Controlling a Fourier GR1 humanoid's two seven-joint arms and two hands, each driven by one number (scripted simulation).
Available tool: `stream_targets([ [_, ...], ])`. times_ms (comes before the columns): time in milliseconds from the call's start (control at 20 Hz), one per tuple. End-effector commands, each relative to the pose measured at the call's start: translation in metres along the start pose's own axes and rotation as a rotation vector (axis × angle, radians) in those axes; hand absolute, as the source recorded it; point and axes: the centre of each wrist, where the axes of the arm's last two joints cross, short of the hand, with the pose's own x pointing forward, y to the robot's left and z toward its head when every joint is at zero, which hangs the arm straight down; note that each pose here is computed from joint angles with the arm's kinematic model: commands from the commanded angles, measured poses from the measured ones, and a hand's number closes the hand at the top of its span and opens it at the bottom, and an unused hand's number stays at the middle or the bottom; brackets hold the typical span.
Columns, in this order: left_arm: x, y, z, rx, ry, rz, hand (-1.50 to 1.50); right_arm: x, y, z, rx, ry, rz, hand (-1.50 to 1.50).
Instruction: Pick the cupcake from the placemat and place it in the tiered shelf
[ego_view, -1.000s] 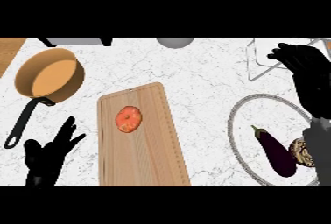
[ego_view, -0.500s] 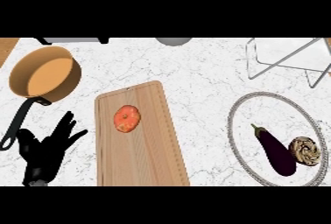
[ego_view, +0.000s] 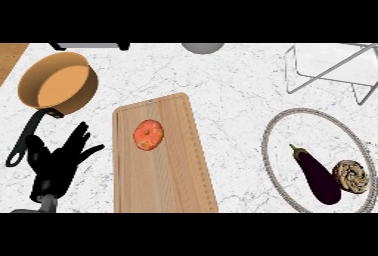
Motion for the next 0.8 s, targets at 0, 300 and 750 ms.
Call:
stream_targets([
  [0,-0.016,-0.012,-0.008,-0.019,0.046,-0.001,0.0,0.017,-0.017,0.006,0.227,-0.09,-0.044,-1.5],
  [300,-0.007,-0.009,-0.01,-0.004,0.04,0.003,0.0,0.036,-0.014,-0.003,0.283,0.02,0.118,-1.5],
  [750,-0.014,-0.007,-0.022,-0.026,0.028,0.012,0.0,0.052,0.051,-0.06,0.177,0.133,0.286,-1.5],
])
